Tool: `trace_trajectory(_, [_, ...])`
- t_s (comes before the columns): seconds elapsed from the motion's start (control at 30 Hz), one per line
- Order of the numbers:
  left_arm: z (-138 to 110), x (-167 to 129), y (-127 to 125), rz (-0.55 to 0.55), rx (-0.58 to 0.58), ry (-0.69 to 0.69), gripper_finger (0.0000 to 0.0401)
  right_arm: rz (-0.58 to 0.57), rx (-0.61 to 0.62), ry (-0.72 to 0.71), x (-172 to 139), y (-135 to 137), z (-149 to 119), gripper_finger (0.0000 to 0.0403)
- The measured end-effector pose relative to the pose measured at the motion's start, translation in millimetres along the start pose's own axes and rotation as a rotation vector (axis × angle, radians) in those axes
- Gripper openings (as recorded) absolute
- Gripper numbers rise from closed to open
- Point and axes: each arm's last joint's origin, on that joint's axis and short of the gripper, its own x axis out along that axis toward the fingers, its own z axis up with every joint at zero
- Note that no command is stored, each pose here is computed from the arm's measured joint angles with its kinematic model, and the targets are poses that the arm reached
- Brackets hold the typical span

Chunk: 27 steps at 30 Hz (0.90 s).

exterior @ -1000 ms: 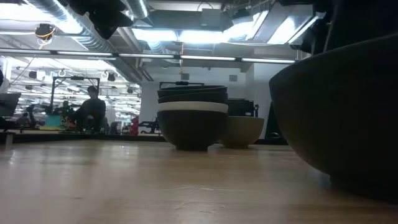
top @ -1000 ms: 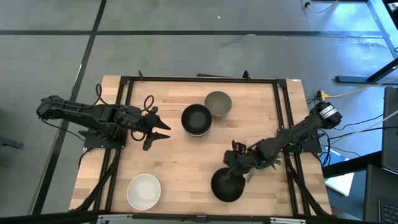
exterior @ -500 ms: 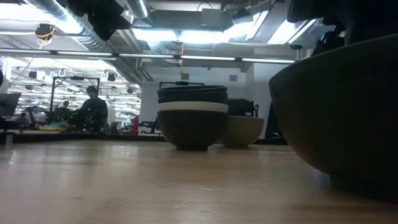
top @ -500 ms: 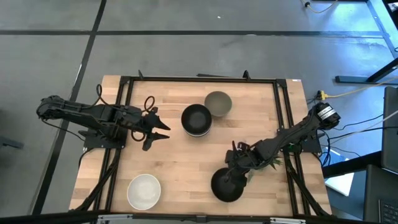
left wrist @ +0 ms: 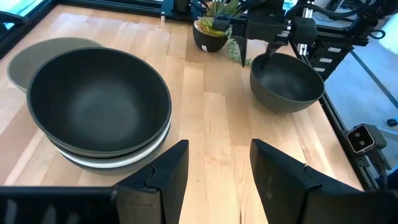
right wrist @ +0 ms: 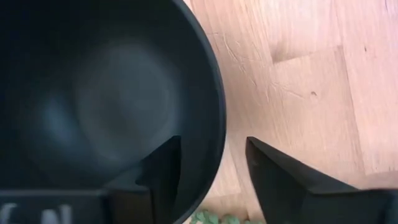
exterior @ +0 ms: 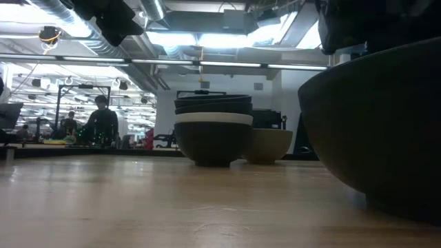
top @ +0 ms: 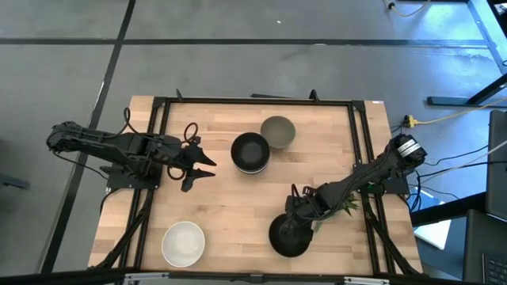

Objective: Nest bowls inside each other
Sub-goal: Stack the black bowl on the black bowl

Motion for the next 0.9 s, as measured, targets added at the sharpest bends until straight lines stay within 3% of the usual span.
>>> trace_trajectory(0.33, [-1.4, 0.0, 0.3, 0.003, 0.001, 0.014, 0.0166, 0.012, 0.023, 0.013, -1.0, -7.4, 6.9, 0.0015])
trace_trajectory(0.67, [-2.7, 0.0, 0.5, 0.006, 0.001, 0.028, 0.0166, 0.030, 0.085, 0.028, -1.3, -21.4, 19.9, 0.0011])
trace_trajectory(0.9, [-2.9, 0.0, 0.6, 0.006, 0.001, 0.030, 0.0166, 0.014, 0.038, 0.007, -14.1, -30.8, 38.0, 0.0011])
